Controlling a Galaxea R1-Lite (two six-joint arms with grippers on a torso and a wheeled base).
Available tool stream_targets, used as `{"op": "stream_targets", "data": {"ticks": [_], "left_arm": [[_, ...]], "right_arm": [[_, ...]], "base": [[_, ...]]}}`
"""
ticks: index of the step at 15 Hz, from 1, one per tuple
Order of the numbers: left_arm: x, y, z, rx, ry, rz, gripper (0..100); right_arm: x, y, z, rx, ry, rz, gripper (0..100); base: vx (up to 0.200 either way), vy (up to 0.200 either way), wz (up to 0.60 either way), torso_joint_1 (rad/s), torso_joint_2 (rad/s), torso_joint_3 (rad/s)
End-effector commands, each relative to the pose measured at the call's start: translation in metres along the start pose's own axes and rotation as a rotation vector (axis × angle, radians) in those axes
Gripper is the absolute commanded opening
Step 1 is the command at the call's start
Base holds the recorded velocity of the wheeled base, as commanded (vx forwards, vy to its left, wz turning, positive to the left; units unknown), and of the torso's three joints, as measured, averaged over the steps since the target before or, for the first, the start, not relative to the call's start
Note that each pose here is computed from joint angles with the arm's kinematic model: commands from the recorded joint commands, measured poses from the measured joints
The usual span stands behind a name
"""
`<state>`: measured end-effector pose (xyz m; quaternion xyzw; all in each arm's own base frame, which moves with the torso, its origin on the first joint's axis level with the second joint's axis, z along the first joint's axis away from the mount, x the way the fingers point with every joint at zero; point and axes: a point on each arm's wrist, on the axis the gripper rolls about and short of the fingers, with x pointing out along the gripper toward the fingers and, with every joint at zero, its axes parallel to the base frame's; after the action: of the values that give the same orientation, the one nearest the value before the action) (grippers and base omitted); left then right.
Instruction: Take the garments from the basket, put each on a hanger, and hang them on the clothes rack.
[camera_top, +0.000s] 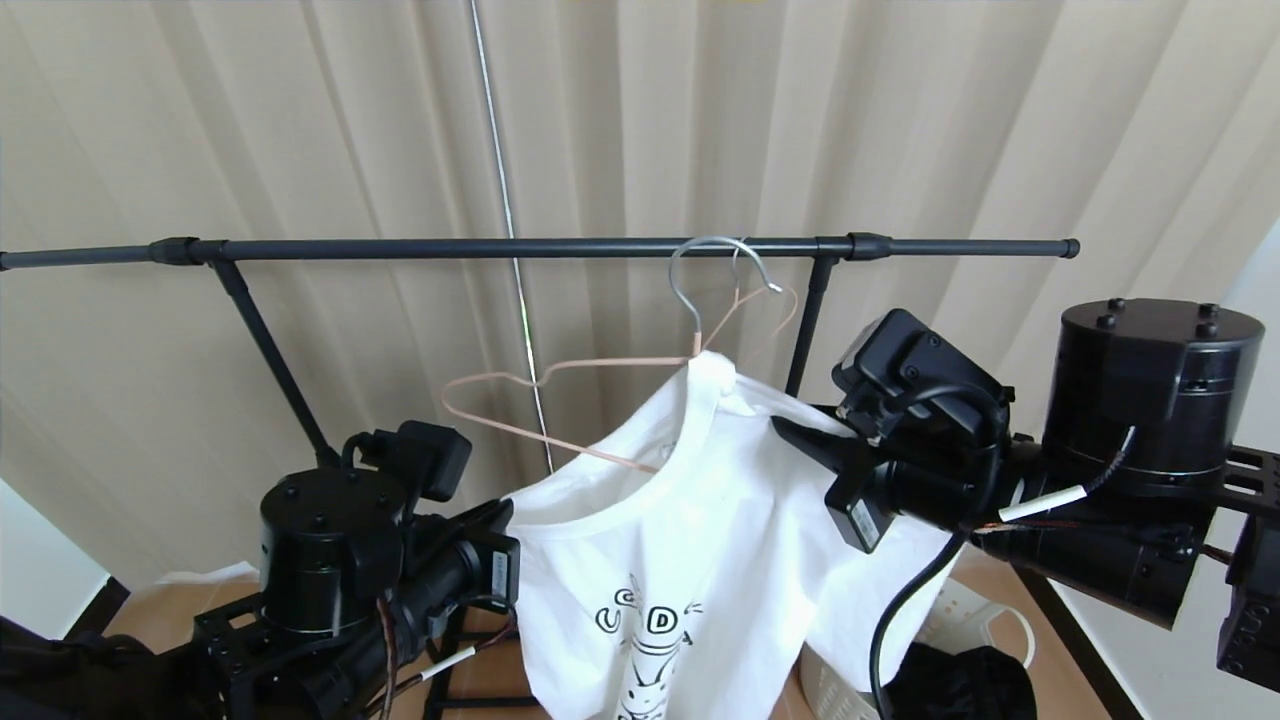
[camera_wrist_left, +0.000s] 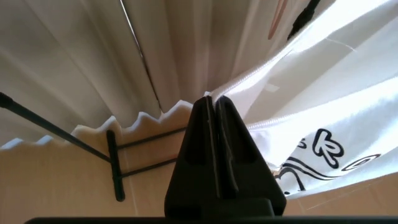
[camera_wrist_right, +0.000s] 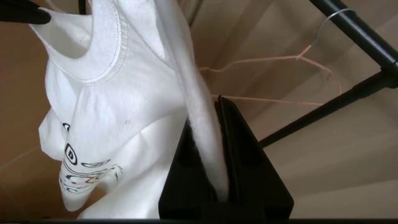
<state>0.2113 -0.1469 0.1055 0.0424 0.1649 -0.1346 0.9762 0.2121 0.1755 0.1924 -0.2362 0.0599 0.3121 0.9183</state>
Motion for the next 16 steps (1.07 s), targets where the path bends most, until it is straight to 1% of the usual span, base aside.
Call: {"op": "stream_targets", "data": {"ticks": [1,3,6,12,16], "left_arm": [[0.000,0.000,0.004,0.004,-0.015,0.001,0],[0.000,0.002,0.006,-0.001,-0.022,0.006,0],[0.002,0.008,0.006,0.001,-0.022,0.029,0],[0.010,0.024,0.011,-0.017,-0.030,0.092,0],[0.013,0.030,0.013,-0.027,-0.033,0.114,0]], "right_arm": [[-0.002,0.000,-0.005,0.001,0.013,0.003,0],[0.002,0.002,-0.008,0.000,0.028,0.007,0],[0.001,0.001,-0.007,0.001,0.020,0.006,0],[0.001,0.003,-0.011,-0.001,0.039,0.012,0],[0.000,0.002,-0.015,-0.001,0.049,0.005,0]], "base": [[0.000,0.000,0.00,0.000,0.00,0.000],[0.000,0.000,0.00,0.000,0.00,0.000],[0.000,0.000,0.00,0.000,0.00,0.000],[0.000,0.000,0.00,0.000,0.00,0.000],[0.000,0.000,0.00,0.000,0.00,0.000]]}}
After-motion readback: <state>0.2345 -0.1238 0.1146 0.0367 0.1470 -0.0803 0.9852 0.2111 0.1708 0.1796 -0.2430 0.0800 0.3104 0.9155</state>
